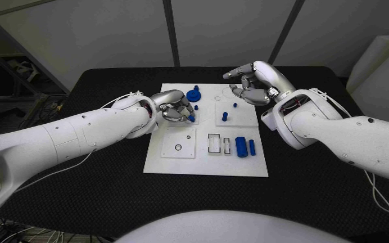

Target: Assemble the parts on the task board

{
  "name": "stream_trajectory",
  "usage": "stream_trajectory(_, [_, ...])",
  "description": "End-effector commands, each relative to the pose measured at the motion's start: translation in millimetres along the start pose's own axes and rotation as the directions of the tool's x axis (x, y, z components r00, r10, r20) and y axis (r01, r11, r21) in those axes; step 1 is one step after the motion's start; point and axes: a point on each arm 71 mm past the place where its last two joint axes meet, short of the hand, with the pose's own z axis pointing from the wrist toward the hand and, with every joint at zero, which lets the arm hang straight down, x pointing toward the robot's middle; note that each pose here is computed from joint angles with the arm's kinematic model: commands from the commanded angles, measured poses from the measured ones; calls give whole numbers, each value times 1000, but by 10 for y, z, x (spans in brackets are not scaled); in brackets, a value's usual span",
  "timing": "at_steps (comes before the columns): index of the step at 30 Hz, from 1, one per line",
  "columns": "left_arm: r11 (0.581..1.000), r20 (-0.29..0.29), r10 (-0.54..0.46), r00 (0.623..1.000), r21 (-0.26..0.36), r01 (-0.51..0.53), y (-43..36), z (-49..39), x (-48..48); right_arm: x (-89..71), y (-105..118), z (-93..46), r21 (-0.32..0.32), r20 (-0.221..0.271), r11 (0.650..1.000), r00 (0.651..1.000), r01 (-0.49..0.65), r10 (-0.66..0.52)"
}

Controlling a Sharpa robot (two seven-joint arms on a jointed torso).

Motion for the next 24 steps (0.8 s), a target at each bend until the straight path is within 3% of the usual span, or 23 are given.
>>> stream_trajectory(1, [1000, -9, 1, 1000, -10, -1, 4, 1, 4, -2, 14, 5, -7, -3, 1000, 1000, 2, -2])
stream_trajectory(24, [1000, -3, 3, 1000, -16, -3, 8, -4, -2, -6, 14, -1, -6, -4, 1000, 1000, 2, -2])
